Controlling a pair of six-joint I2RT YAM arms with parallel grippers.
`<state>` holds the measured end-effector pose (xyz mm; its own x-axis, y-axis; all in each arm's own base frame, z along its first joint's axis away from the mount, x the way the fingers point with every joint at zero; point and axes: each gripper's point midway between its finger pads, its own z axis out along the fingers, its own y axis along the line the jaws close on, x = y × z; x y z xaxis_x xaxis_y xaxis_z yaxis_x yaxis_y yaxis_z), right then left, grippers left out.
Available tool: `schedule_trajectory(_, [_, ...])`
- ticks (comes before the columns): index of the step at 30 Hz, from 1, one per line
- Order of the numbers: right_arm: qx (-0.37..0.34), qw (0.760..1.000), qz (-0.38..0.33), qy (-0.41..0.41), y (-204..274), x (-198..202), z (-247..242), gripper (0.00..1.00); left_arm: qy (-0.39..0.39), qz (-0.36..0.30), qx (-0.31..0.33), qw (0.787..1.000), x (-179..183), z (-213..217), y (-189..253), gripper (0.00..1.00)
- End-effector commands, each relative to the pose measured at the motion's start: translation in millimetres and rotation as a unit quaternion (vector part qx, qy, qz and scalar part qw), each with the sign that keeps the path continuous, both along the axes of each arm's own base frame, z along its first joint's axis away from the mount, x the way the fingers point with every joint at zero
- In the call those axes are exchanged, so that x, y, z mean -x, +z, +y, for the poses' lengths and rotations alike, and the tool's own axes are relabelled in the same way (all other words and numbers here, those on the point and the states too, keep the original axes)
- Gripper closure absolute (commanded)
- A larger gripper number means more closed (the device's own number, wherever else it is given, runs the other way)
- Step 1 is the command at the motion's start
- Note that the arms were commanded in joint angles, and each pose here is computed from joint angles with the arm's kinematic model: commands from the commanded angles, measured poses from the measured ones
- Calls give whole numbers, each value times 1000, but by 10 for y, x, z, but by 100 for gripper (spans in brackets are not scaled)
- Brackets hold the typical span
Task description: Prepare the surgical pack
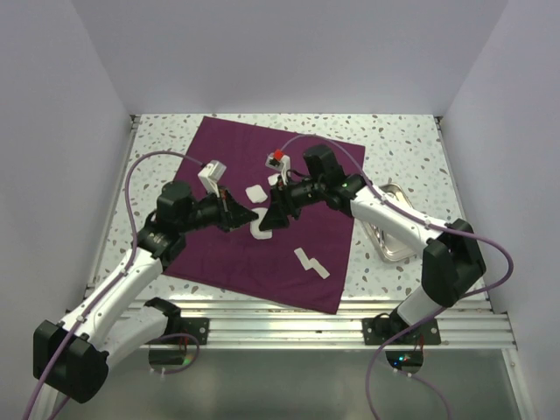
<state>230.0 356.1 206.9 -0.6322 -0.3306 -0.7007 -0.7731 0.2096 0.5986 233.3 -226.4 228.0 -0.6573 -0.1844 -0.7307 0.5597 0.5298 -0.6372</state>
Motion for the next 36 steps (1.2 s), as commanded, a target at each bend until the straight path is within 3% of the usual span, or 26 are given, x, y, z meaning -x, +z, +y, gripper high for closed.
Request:
schedule_trajectory(1, [-34, 999, -35, 11, 190, -39, 81, 38, -18, -24, 21, 999, 51, -54, 126, 100])
schedule_trajectory(5, [-36, 999, -31, 20, 184, -18, 89, 46, -22, -25, 22, 999, 71, -61, 118, 100])
schedule_trajectory(9, [-37, 999, -23, 24, 166, -6, 92, 65, -20, -26, 22, 999, 65, -57, 123, 100])
schedule_trajectory(15, [-35, 999, -17, 31, 152, 49, 110, 71, -16, -30, 23, 999, 43, -56, 153, 100])
schedule_trajectory(17, [-33, 999, -15, 28, 138, 38, 115, 84, -17, -30, 23, 999, 37, -61, 157, 100])
schedule_trajectory(18, [-29, 999, -9, 27, 121, 49, 119, 100, -16, -32, 23, 999, 29, -60, 173, 100])
schedule_trajectory(21, [-4, 1000, -5, 4, 57, -19, 88, 100, -6, -32, 13, 999, -25, -46, 172, 97])
schedule_trajectory(22, [6, 1000, -11, -5, 54, -55, 80, 100, 7, -37, 10, 999, -73, -23, 185, 80])
schedule_trajectory(25, [64, 996, -20, -52, -78, -200, -44, 100, 40, -27, -10, 999, -163, 48, 155, 58])
schedule_trajectory(28, [126, 986, -33, -100, -210, -371, -249, 100, 90, -16, -52, 994, -327, 181, 105, 54])
schedule_trajectory(32, [171, 968, 4, -184, -315, -706, -724, 100, 134, 27, -103, 985, -411, 336, -86, 53])
schedule_trajectory(34, [197, 954, 46, -223, -401, -789, -1046, 100, 122, 32, -98, 987, -391, 295, -115, 52])
schedule_trajectory(36, [238, 920, 82, -299, -506, -971, -1634, 100, 108, 36, -93, 989, -351, 258, -148, 52])
